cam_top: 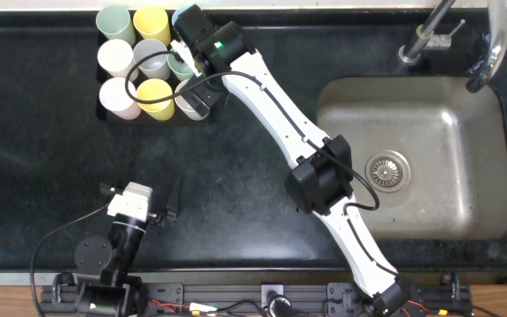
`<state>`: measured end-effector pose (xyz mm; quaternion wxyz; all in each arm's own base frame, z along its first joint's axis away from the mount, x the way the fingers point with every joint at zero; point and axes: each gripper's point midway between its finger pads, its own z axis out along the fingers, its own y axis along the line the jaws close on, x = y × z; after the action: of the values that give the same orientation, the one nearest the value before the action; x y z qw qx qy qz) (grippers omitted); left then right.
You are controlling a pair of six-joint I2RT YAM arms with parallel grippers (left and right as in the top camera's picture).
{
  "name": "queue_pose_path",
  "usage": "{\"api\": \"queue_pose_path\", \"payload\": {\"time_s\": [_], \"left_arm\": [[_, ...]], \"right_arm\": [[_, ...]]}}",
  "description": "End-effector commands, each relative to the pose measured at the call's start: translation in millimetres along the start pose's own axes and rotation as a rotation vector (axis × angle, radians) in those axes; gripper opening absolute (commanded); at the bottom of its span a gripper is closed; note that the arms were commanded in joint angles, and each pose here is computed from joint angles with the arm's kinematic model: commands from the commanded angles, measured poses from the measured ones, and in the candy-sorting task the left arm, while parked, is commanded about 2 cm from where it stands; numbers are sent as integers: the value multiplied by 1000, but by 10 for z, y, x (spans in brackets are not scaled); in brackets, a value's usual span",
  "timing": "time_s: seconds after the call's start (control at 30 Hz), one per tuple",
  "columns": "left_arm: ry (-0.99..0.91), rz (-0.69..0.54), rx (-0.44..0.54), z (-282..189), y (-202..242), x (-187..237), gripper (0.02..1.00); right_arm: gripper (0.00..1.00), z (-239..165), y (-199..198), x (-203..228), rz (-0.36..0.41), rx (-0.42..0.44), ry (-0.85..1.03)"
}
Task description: Store Cups
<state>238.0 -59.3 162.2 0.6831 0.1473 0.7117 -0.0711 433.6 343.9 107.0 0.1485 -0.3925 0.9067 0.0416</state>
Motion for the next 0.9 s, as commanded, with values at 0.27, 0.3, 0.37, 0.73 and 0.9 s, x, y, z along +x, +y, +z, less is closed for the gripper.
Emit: {"api": "queue_pose_path", "payload": {"time_s": [0.27, 0.3, 0.37, 0.73, 0.9], "left_arm": [[-3, 12, 8, -2, -12, 1, 1000], [-3, 12, 8, -2, -12, 1, 1000], [-3, 12, 8, -2, -12, 1, 1000], [-3, 12, 8, -2, -12, 1, 998], [-3, 12, 8, -2, -12, 1, 1000]], "right_arm": [[998, -1878, -884, 282, 397, 204, -198], [998, -2012, -897, 406, 421, 157, -192], [998, -2229, -1081, 561, 434, 200, -206], [996, -2474, -1120, 2389, 854, 240, -137], [998, -2239, -1258, 2956, 778, 422, -525]]}}
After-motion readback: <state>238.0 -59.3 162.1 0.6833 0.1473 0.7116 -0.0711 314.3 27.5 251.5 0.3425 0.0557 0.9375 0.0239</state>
